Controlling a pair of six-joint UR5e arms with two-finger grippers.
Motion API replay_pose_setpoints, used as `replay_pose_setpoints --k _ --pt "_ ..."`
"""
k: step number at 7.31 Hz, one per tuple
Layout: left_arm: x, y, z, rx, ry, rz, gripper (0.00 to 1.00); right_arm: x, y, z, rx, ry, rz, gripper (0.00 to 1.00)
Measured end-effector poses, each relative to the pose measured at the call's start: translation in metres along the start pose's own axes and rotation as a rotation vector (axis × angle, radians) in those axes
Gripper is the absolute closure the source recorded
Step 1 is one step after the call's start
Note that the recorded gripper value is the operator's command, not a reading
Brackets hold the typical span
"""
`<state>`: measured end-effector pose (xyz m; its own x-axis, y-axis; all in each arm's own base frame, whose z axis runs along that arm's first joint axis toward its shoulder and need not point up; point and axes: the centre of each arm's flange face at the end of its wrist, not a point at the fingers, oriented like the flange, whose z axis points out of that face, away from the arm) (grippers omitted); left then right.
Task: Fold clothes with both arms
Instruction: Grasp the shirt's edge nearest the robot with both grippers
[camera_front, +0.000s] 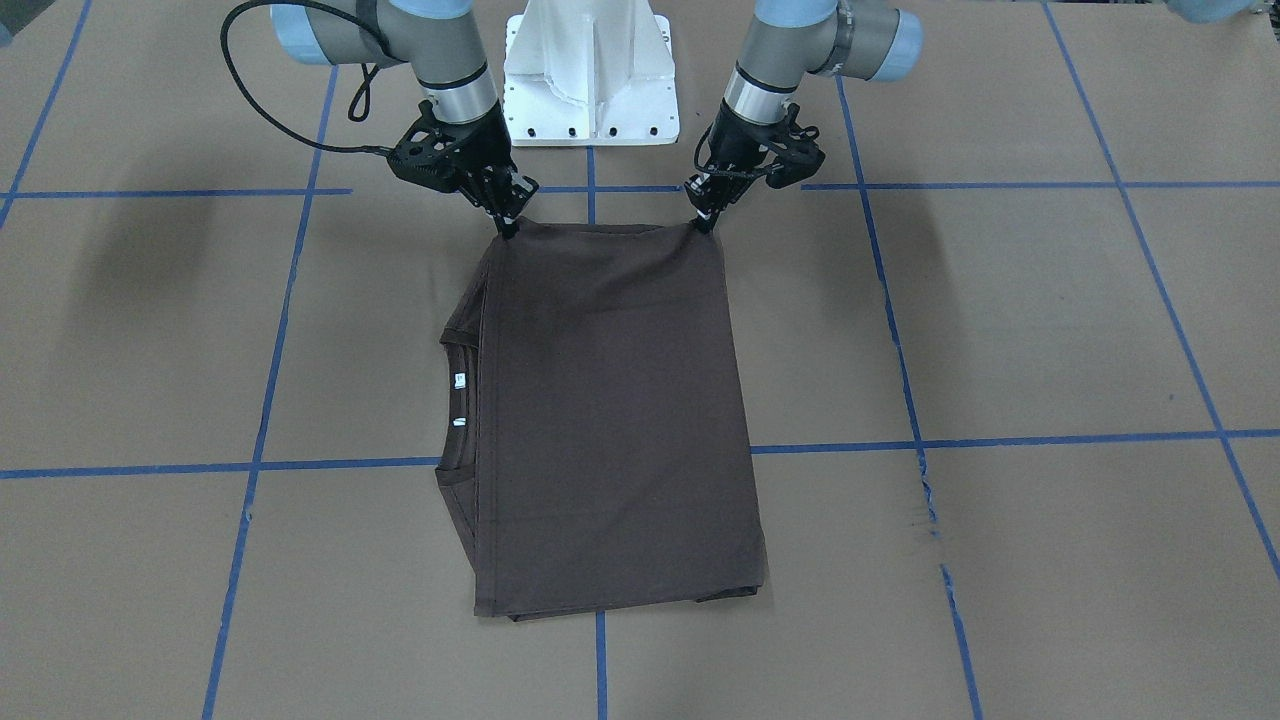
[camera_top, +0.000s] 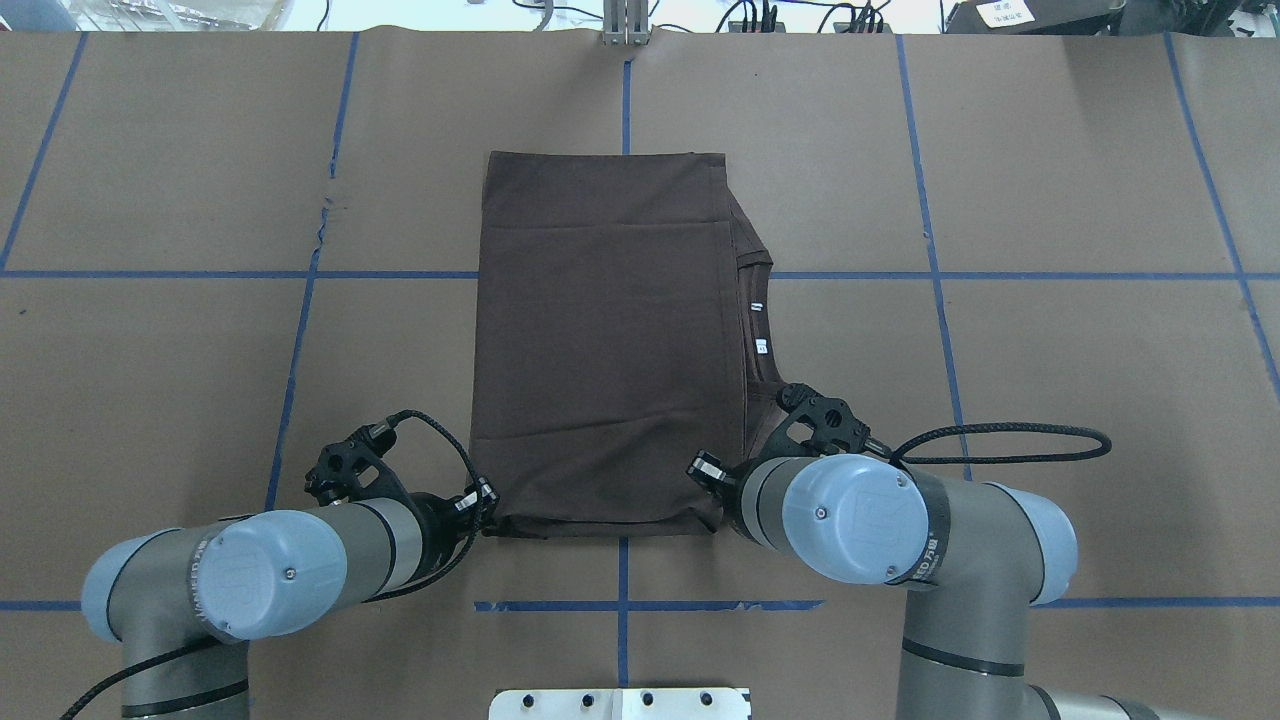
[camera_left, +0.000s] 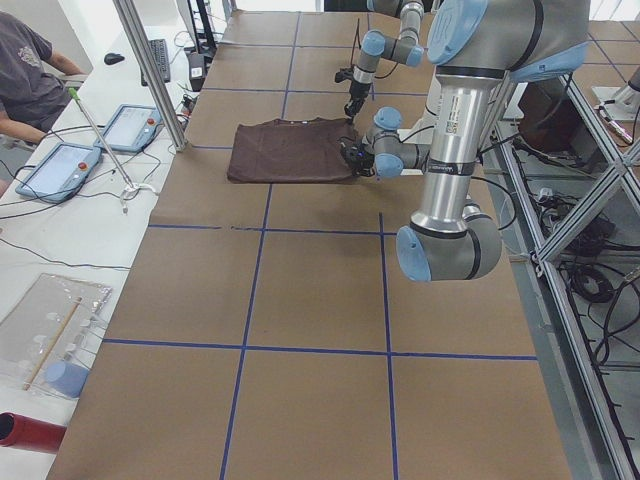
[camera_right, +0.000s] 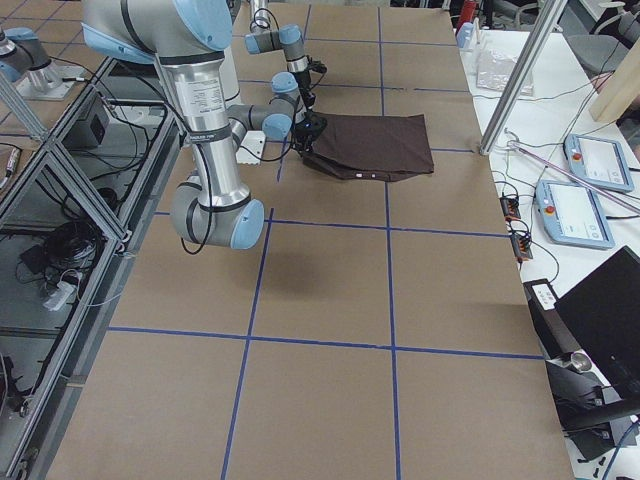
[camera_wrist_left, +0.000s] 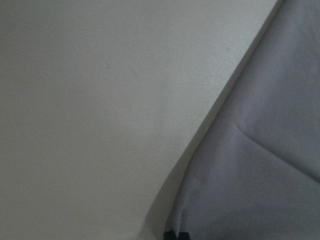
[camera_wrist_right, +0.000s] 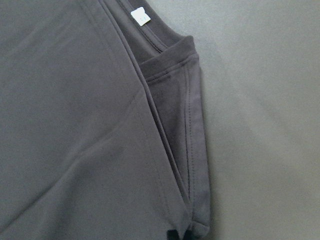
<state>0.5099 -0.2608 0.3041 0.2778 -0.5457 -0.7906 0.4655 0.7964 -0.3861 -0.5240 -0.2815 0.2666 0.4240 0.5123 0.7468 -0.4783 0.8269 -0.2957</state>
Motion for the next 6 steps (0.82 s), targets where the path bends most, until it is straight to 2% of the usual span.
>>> replay_pose_setpoints --k 2,4,6 --pt "-0.01 0.001 -0.029 -0.046 0.001 0.006 1.0 0.02 -0.005 -0.023 -0.011 -0.012 0.004 1.0" --pt "-0.002 0.034 -0.044 -0.114 0.021 -0.005 1.0 0.034 0.013 -0.048 -0.061 -0.027 0.025 1.0" --pt "0.008 0.069 -0.064 -0.162 0.02 -0.035 1.0 0.053 0.034 -0.087 -0.121 -0.019 0.062 1.0"
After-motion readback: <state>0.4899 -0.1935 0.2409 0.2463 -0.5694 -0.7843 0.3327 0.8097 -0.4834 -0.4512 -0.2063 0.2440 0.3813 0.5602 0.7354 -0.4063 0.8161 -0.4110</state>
